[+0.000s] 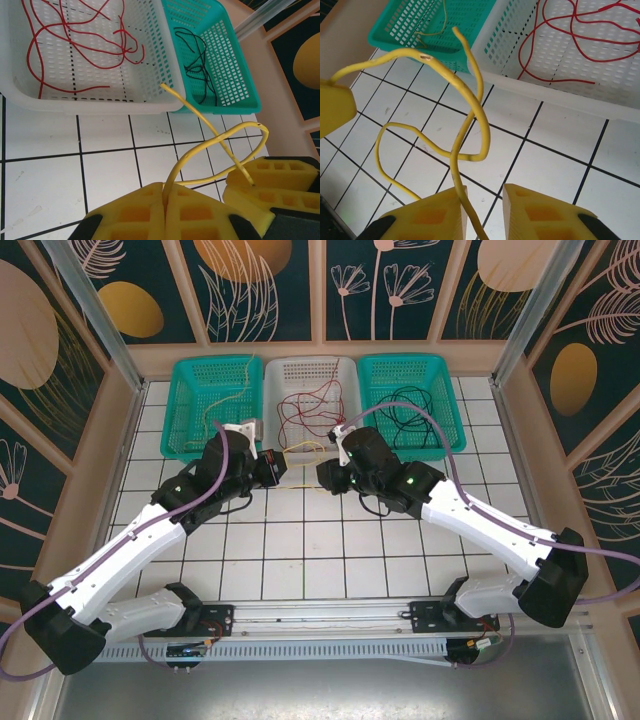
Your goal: Untangle the cables
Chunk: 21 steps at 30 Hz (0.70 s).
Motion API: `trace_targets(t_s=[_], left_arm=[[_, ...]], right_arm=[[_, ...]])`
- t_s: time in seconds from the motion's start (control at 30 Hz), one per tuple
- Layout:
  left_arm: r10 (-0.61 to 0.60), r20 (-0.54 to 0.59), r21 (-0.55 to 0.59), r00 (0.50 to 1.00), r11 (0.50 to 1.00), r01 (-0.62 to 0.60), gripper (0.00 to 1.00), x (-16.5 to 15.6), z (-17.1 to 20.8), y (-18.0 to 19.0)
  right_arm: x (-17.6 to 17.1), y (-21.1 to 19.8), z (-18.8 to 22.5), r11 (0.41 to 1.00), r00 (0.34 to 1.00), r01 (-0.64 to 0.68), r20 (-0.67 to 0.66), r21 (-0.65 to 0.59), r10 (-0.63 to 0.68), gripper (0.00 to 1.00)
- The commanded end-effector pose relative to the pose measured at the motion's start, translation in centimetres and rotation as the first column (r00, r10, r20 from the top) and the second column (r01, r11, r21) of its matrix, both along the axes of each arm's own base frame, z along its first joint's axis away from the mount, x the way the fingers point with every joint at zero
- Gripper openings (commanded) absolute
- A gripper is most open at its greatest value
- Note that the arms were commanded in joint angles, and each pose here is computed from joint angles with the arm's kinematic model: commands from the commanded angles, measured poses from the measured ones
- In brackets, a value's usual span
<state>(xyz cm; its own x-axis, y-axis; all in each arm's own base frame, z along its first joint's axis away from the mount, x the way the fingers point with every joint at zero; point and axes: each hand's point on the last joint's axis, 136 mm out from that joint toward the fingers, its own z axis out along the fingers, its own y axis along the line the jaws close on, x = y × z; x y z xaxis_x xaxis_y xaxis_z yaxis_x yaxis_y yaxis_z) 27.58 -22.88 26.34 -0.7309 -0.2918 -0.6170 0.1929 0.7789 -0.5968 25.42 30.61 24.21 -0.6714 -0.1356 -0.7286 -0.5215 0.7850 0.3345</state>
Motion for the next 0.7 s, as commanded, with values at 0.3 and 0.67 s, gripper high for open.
trace_targets(t_s=[0.3,0.67], left_arm=[[0.296,0.093,0.035,0.951,0.953,-0.301,0.00,4.3,1.9,6.1],[0.459,0.062,0.114,0.886,0.879,-0.464,0.00,7.5,-1.1,11.6]], right_arm=[[-3.7,1.1,1.9,0.995,0.994,-0.098,0.053,0.026,0.096,0.00],[-9.7,1.1,8.1,0.959,0.947,-0.259,0.227,0.112,0.229,0.00]])
